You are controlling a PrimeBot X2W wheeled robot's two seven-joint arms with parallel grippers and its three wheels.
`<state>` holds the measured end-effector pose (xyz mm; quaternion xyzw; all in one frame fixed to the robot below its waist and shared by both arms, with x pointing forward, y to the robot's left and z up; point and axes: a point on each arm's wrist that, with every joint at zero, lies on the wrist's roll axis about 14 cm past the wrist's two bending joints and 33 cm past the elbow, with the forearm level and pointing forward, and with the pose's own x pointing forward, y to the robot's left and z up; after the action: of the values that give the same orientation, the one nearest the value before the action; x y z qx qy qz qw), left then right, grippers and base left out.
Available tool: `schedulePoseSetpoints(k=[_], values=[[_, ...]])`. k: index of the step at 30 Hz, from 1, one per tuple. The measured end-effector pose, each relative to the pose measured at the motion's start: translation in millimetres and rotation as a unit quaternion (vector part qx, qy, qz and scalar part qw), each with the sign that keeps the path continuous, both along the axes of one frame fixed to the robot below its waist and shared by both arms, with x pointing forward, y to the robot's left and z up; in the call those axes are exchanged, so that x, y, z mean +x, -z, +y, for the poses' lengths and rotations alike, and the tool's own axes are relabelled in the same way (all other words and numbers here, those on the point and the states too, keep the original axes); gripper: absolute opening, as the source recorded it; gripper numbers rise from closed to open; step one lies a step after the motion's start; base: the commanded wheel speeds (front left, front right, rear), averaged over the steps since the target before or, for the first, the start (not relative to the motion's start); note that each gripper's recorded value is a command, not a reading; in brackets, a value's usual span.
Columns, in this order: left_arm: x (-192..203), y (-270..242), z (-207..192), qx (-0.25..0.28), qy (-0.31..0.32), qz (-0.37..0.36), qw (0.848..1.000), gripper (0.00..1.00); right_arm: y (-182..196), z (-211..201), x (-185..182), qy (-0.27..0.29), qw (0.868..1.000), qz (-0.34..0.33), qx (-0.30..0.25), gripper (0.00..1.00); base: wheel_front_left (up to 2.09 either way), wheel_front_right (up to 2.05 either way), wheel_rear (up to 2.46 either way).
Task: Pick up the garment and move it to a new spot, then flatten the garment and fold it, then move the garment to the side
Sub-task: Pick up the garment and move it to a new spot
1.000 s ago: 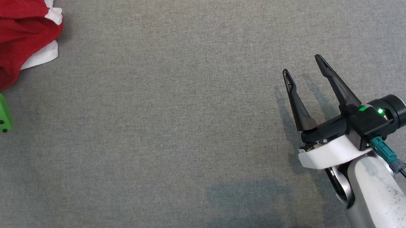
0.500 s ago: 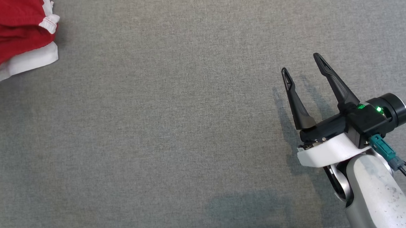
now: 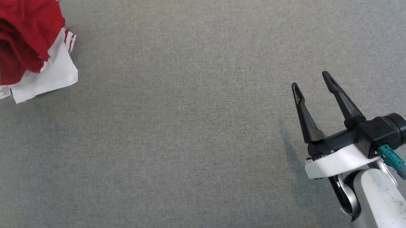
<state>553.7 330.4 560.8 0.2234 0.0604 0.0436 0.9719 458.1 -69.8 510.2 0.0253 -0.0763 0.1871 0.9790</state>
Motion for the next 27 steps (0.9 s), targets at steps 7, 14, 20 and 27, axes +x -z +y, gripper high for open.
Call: schedulePoseSetpoints(k=[7, 14, 20, 27], values=[[4, -62, -76, 0.0, 0.099, -0.074, 0.992, 0.0, -19, -28, -20, 0.039, 0.999, -0.013, 0.003, 1.0, 0.0, 0.0, 0.0], [-8, -101, -170, -0.032, 0.204, -0.124, 0.971, 0.0, -36, -53, -41, 0.071, 0.997, -0.029, 0.009, 1.0, 0.0, 0.0, 0.0], [-35, -111, -261, -0.088, 0.308, -0.14, 0.937, 0.0, -45, -74, -55, 0.102, 0.994, -0.038, 0.013, 1.0, 0.0, 0.0, 0.0], [-74, -98, -337, -0.186, 0.387, -0.118, 0.895, 0.0, -51, -96, -67, 0.132, 0.99, -0.045, 0.012, 1.0, 0.0, 0.0, 0.0]])
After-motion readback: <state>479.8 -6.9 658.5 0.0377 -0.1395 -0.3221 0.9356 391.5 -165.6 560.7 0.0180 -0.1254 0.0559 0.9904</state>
